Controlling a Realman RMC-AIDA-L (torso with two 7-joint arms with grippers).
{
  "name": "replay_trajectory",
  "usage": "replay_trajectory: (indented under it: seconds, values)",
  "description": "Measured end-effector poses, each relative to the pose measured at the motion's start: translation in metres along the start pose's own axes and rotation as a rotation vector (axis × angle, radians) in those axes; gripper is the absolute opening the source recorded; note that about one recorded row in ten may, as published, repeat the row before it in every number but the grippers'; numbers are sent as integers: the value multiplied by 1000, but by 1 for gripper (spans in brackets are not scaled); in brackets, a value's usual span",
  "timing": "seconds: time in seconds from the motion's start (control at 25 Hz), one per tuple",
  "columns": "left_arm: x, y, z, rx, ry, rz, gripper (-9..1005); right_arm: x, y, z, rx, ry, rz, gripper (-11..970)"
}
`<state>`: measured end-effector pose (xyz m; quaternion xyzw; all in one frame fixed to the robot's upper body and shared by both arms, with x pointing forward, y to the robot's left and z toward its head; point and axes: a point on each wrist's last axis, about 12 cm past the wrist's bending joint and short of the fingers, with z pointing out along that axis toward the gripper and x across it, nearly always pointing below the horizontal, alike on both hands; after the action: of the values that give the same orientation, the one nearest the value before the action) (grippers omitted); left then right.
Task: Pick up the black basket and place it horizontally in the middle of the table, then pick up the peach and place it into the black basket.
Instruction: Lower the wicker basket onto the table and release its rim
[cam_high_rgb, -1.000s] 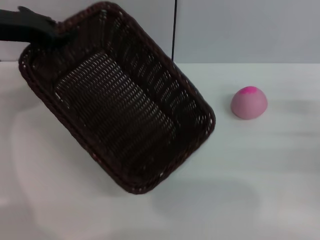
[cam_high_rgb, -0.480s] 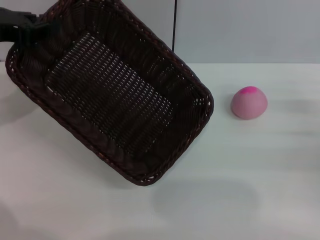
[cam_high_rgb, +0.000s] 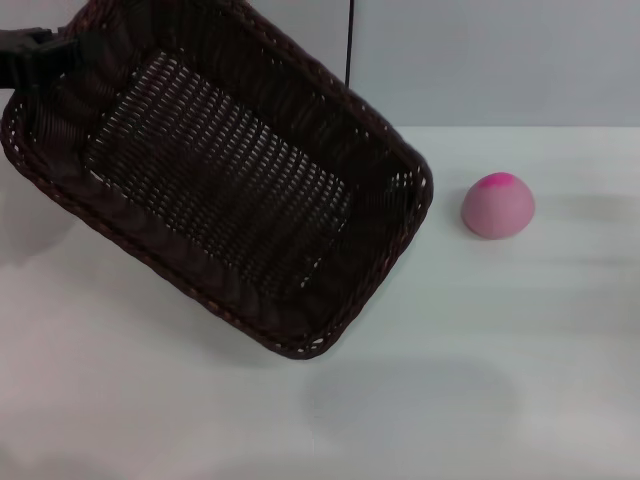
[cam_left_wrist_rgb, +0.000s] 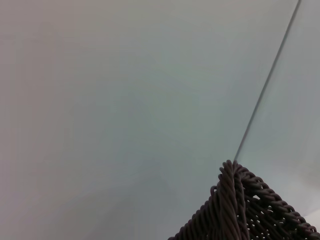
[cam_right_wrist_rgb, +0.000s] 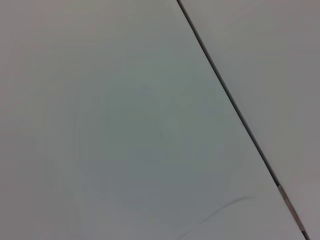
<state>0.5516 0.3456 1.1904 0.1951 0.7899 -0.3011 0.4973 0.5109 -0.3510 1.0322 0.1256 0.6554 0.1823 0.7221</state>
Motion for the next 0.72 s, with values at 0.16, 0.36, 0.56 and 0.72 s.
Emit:
replay_trajectory:
  seconds: [0.16,0.36,0.56,0.72]
  values:
    - [3,-1,-3,16,-37,-30,198,1,0,2,7,10,0,735]
    - [5,0,-4,23,-69,-66,198,1,0,4,9,11,-1,735]
    - [18,5,-8,12,-133,-161,199,1,-1,5,12,14,-2,735]
    - [32,10,-13,-4,-174,-226,199,1,-1,5,16,17,-3,735]
